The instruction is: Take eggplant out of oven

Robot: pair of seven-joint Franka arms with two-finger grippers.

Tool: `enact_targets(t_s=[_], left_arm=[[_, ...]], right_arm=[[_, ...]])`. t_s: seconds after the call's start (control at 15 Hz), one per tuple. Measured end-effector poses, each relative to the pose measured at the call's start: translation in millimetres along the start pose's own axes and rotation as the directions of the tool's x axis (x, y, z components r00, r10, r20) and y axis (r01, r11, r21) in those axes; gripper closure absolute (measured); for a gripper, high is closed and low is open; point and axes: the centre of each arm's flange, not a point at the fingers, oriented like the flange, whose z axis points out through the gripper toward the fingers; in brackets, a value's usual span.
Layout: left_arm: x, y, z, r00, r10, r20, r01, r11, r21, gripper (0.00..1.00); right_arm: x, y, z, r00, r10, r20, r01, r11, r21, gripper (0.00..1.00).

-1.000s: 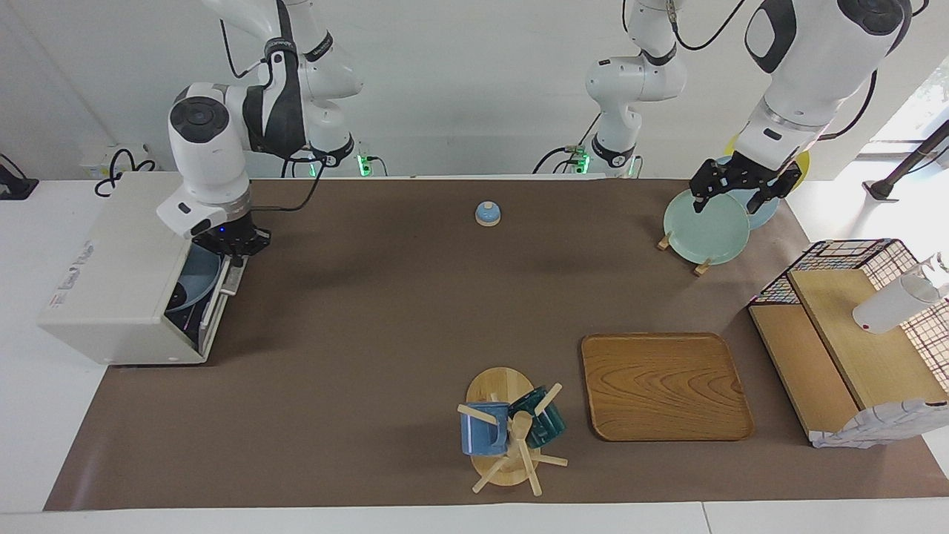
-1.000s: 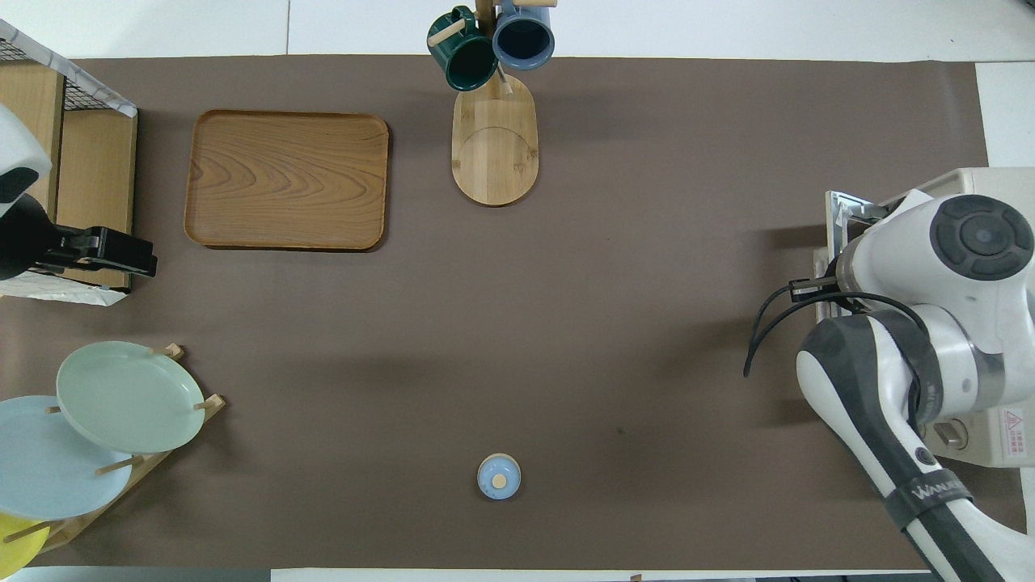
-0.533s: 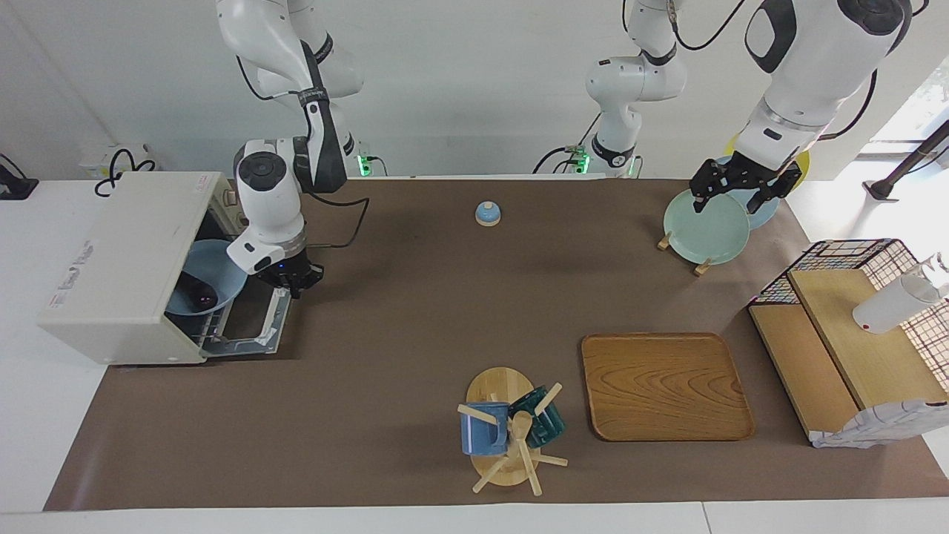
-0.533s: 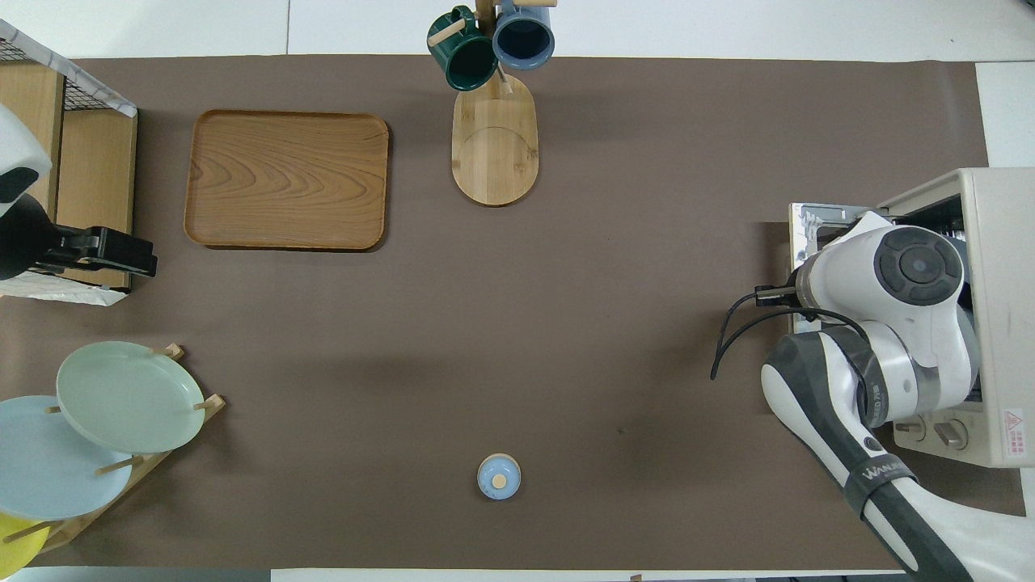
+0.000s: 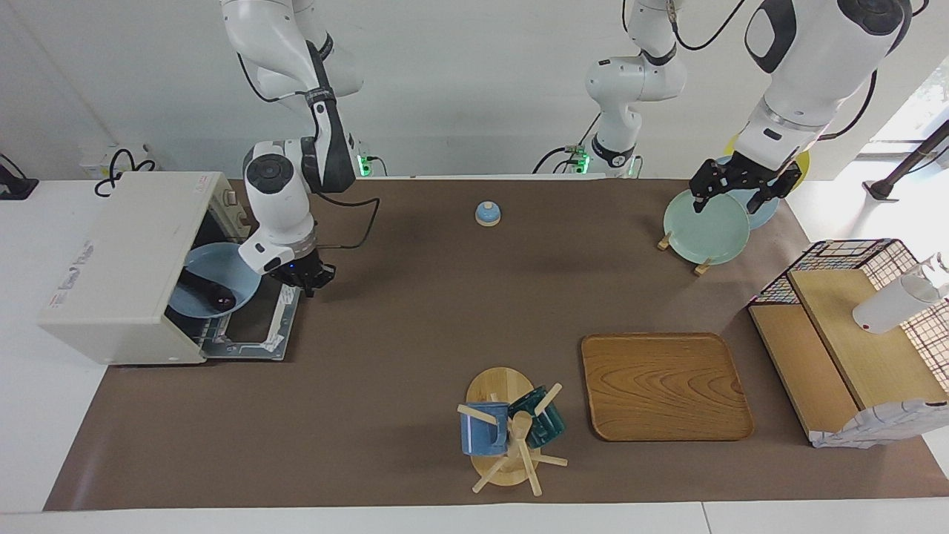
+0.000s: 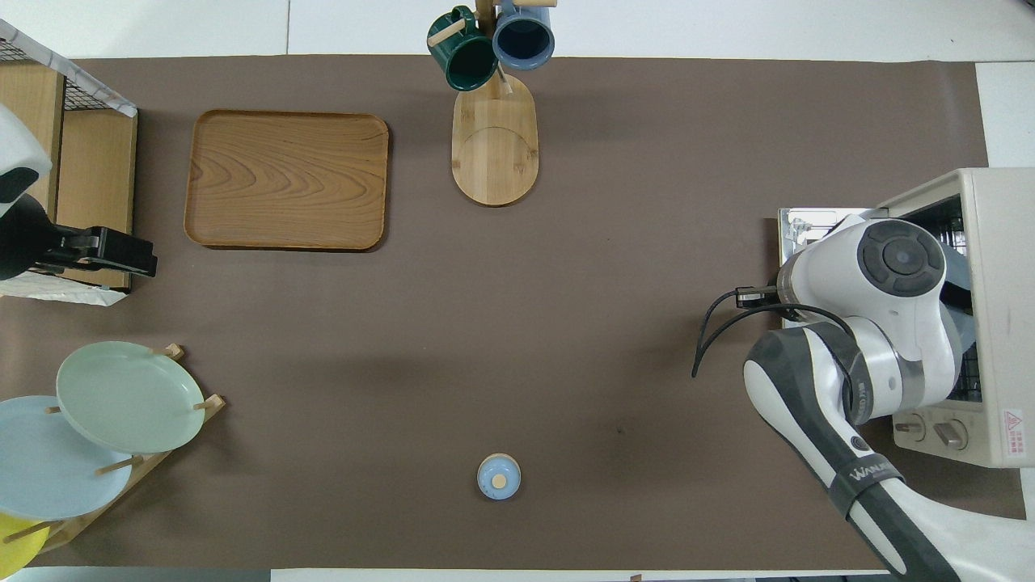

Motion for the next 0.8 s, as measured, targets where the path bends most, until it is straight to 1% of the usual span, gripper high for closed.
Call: enact_targets(t_s=[0.13, 0.2, 0.33, 0.4, 0.47, 0.6, 0.8], left_arm=[[0.0, 0.0, 0.0, 1.000, 0.000, 0.000, 0.000, 1.000, 0.000, 0.00], [0.0, 0.0, 0.0, 1.000, 0.000, 0.000, 0.000, 1.000, 0.000, 0.00], [0.0, 0.0, 0.0, 1.000, 0.000, 0.000, 0.000, 1.000, 0.000, 0.00], [0.0, 0.0, 0.0, 1.000, 0.000, 0.000, 0.000, 1.000, 0.000, 0.00], [0.0, 0.0, 0.0, 1.000, 0.000, 0.000, 0.000, 1.000, 0.000, 0.00], [0.0, 0.1, 0.0, 1.000, 0.000, 0.000, 0.000, 1.000, 0.000, 0.00], [0.0, 0.1, 0.0, 1.000, 0.000, 0.000, 0.000, 1.000, 0.000, 0.00]], right_arm=[[7.7, -0.8, -31.5, 1.000, 0.007, 0.029, -0.007, 1.000, -0.013, 0.95], [9.9, 2.7, -45.9, 0.999, 0.014, 0.042, -0.013, 1.000, -0.018, 0.87], [10.6, 13.5, -64.2, 0.998, 0.016, 0.061, -0.013, 0.998, -0.055, 0.67], [10.2, 22.4, -66.0, 0.998, 0.022, 0.064, -0.017, 0.997, -0.075, 0.54], [10.1, 33.6, -63.5, 0.997, 0.027, 0.072, -0.021, 0.996, -0.084, 0.52], [8.8, 56.2, -54.9, 0.996, 0.003, 0.090, 0.005, 0.996, -0.087, 0.53], [8.0, 68.7, -43.8, 0.997, -0.022, 0.072, 0.028, 0.997, -0.078, 0.55]])
